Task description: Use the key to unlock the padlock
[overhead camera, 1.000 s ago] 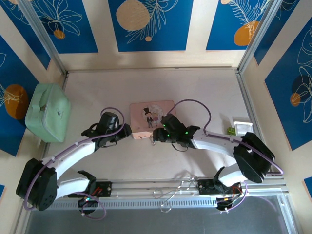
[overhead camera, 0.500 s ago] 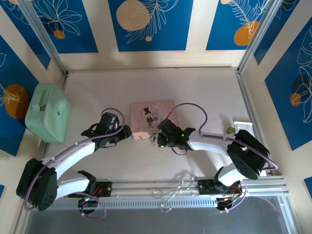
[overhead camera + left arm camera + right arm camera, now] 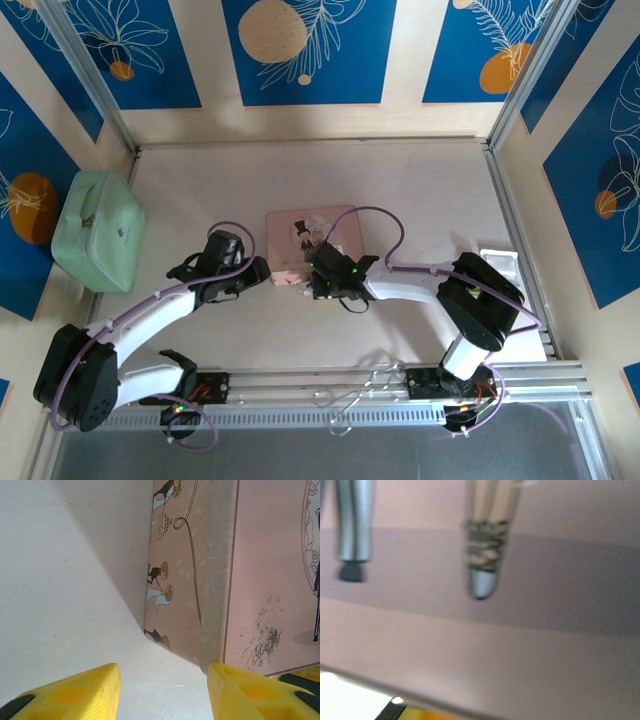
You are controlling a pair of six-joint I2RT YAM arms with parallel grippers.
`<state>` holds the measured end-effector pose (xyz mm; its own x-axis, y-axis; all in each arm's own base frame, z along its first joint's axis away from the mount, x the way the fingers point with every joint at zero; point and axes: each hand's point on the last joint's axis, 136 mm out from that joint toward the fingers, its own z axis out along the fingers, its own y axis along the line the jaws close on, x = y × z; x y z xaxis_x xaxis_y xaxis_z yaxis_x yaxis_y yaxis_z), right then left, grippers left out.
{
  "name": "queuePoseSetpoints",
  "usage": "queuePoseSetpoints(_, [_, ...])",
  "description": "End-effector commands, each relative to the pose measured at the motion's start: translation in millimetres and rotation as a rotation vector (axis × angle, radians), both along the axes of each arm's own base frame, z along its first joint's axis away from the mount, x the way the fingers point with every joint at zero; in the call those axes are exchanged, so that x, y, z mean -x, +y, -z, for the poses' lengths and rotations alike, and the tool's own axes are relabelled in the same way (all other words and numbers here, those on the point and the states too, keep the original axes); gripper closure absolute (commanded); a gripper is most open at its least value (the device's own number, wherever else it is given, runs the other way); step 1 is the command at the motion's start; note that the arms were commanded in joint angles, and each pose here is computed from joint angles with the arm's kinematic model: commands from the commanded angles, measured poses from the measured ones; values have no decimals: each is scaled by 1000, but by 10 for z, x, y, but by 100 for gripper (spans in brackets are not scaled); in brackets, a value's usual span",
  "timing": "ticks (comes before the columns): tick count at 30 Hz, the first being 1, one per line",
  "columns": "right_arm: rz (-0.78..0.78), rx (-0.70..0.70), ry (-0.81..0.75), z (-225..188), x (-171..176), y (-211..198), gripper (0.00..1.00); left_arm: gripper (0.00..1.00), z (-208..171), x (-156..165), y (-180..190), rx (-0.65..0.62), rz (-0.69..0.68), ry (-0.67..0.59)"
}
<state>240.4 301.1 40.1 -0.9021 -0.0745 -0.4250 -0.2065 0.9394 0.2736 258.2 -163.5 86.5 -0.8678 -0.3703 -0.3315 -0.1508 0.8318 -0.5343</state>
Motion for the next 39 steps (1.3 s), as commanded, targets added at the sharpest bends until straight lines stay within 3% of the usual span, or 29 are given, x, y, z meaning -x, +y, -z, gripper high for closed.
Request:
queuePoseSetpoints(1, [-39,-11,-46,-99,-55,164,88,50,65,13,18,-4,13,9])
queuePoseSetpoints(10, [-81,38,-65,-105,-150,366,87,51,94,19,11,-3,14,20])
queuePoseSetpoints(13, [-113,47,-77,-152,-76,373,77,51,83,22,19,-7,15,17])
queuePoseSetpoints(16, [-180,88,-124,-245,28,347,55,51,67,8,17,-5,13,14])
queuePoseSetpoints(21, [-282,140,-202,-325,36,225,43,51,90,-9,18,-3,11,19])
queuePoseSetpoints(29, [-344,256,-221,-80,-110,231,41,51,104,-9,25,1,5,23])
queuePoseSetpoints(39, [-232,348,-231,56,-266,170,39,51,115,-5,39,-8,8,30])
